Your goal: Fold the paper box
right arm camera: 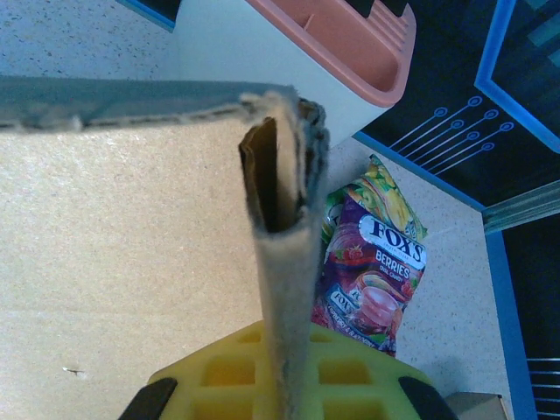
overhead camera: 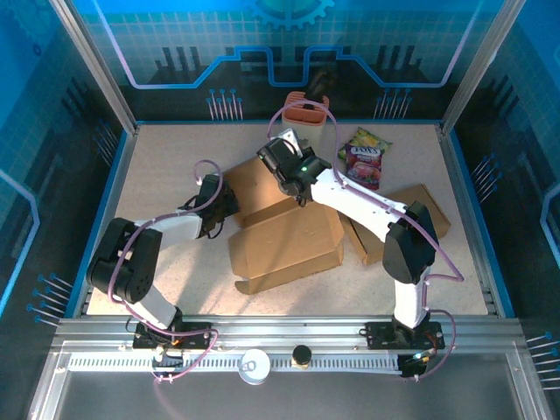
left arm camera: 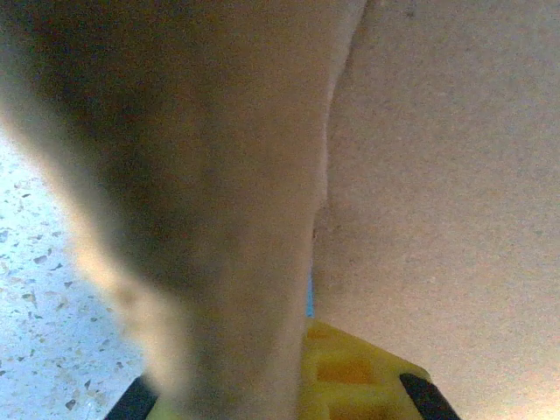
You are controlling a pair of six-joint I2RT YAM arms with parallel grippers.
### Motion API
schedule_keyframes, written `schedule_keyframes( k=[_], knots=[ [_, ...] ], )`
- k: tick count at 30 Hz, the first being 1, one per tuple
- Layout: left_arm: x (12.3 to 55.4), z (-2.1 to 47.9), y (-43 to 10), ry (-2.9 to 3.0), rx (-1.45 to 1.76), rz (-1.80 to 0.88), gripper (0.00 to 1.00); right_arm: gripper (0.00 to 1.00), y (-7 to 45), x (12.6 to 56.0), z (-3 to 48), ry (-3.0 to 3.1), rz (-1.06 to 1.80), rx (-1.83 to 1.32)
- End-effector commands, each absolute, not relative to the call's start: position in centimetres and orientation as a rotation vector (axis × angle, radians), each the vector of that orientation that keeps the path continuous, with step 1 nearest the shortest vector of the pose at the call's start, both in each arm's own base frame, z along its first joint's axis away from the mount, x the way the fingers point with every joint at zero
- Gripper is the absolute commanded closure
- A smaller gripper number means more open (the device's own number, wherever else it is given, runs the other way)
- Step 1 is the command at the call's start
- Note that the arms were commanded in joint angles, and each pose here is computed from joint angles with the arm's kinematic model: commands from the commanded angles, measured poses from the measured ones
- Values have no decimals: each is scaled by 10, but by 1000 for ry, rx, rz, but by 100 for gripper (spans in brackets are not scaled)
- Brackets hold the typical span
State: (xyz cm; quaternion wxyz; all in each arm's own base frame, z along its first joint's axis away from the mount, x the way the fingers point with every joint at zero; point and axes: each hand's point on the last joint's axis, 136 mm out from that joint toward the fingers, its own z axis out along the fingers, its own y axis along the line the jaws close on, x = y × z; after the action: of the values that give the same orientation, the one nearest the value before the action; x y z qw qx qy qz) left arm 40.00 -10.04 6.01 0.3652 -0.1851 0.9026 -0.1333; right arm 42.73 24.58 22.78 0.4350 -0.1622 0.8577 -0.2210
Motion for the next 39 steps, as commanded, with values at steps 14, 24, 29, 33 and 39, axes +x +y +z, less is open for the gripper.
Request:
schedule_keyframes(
  k=[14,24,29,33,39],
  knots=[
    [379,105,-107,2280,-408,-375,45,100,253,418,216,2112,-340,-294],
    [361,102,-101,2365,-419,-334,27,100,243,421,193,2238,-278,-217],
    [355,106,-95,2366,-433,-303,24,100,238,418,182,2297,-266,-164],
    [355,117,-99,2359,-426,-333,17,100,238,416,174,2336,-259,-146],
    [345,148,-93,2299,-454,-353,18,100,222,409,161,2428,-304,-20]
  ],
)
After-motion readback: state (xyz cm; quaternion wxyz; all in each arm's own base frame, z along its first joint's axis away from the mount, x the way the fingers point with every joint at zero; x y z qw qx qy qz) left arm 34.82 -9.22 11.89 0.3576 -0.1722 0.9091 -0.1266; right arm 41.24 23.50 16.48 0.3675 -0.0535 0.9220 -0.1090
